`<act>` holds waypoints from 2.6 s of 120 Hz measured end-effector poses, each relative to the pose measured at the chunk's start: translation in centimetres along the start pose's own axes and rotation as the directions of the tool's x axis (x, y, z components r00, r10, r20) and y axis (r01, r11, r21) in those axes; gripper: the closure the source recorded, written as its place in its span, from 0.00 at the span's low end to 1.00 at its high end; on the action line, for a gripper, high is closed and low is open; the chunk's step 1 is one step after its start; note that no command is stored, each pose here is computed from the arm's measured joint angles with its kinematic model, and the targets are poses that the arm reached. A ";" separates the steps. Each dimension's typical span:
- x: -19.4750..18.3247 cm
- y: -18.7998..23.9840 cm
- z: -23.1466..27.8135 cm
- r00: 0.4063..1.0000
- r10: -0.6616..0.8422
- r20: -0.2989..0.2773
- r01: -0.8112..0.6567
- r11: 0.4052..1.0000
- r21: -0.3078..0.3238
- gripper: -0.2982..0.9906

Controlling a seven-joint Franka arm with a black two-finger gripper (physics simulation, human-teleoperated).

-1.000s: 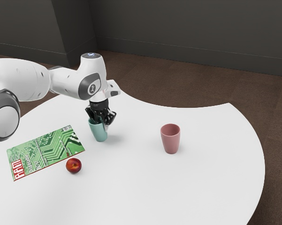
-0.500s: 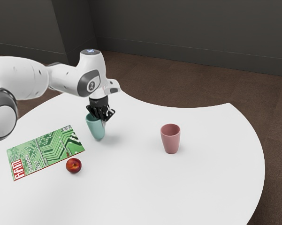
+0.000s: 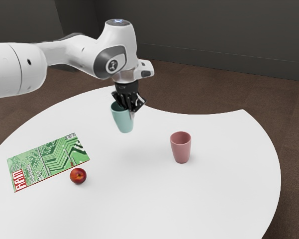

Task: Place the left cup onto the right cup

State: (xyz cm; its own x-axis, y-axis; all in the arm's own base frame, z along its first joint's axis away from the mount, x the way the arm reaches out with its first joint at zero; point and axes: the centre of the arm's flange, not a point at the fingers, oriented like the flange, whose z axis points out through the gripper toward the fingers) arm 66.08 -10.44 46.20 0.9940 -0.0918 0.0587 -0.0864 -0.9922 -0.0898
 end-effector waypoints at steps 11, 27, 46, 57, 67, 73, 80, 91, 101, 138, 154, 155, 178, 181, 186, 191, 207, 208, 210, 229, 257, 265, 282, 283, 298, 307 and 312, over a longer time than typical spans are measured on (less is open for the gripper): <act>0.2 2.7 -1.8 1.000 0.015 -0.013 -0.015 1.000 0.016 0.83; 1.2 5.8 -2.4 1.000 0.016 -0.025 -0.015 1.000 0.026 0.83; 2.9 10.0 -2.0 0.999 0.025 -0.044 -0.024 1.000 0.020 0.84; 3.9 12.2 -1.7 0.997 0.035 -0.063 -0.034 0.999 0.012 0.84; 4.7 13.6 -1.2 0.996 0.041 -0.074 -0.040 0.999 0.008 0.84; 5.1 14.2 -0.6 0.996 0.041 -0.077 -0.041 0.999 0.002 0.84; 5.5 14.6 0.4 0.997 0.036 -0.073 -0.036 0.999 -0.001 0.84; 6.1 14.5 1.8 0.997 0.024 -0.068 -0.024 1.000 -0.002 0.84; 6.7 14.5 2.6 0.997 0.016 -0.076 -0.017 1.000 -0.009 0.84; 7.1 15.2 4.3 0.997 0.014 -0.075 -0.015 1.000 -0.021 0.84; 7.1 15.6 4.5 0.997 0.019 -0.080 -0.020 1.000 -0.024 0.84; 7.1 15.7 4.6 0.997 0.019 -0.080 -0.021 1.000 -0.024 0.84; 7.3 15.6 5.4 0.997 0.016 -0.081 -0.018 1.000 -0.024 0.84; 7.3 15.6 5.5 0.997 0.015 -0.080 -0.017 1.000 -0.024 0.84; 7.3 15.5 5.5 0.997 0.013 -0.079 -0.015 1.000 -0.026 0.78; 7.3 15.5 5.5 0.997 0.012 -0.079 -0.014 0.999 -0.029 0.71; 7.2 15.5 5.2 0.997 0.009 -0.078 -0.011 0.999 -0.032 0.49; 7.2 15.5 5.2 0.997 0.009 -0.078 -0.011 0.999 -0.032 0.48; 7.2 15.6 5.2 0.997 0.010 -0.078 -0.012 0.999 -0.031 0.46; 6.9 15.7 4.3 0.996 0.015 -0.084 -0.017 1.000 -0.020 0.34; 4.4 15.2 -0.1 0.994 0.029 -0.101 -0.028 1.000 0.011 0.27; 3.7 14.5 -1.0 0.995 0.024 -0.100 -0.022 0.999 0.023 0.26; 1.9 13.3 -2.6 0.995 0.019 -0.095 -0.014 0.999 0.049 0.25; 1.8 13.2 -2.7 0.995 0.017 -0.095 -0.013 0.999 0.051 0.24; -0.2 11.5 -4.7 0.995 0.005 -0.095 0.003 0.997 0.078 0.24; -0.9 10.0 -5.8 0.996 -0.002 -0.093 0.010 0.996 0.089 0.24; -1.3 9.2 -6.3 0.996 -0.004 -0.091 0.012 0.996 0.094 0.24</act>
State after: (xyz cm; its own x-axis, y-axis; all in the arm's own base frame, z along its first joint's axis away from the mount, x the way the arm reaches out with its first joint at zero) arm 63.58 -19.97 51.60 0.9843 -0.0952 0.1489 -0.0674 -0.9810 -0.1818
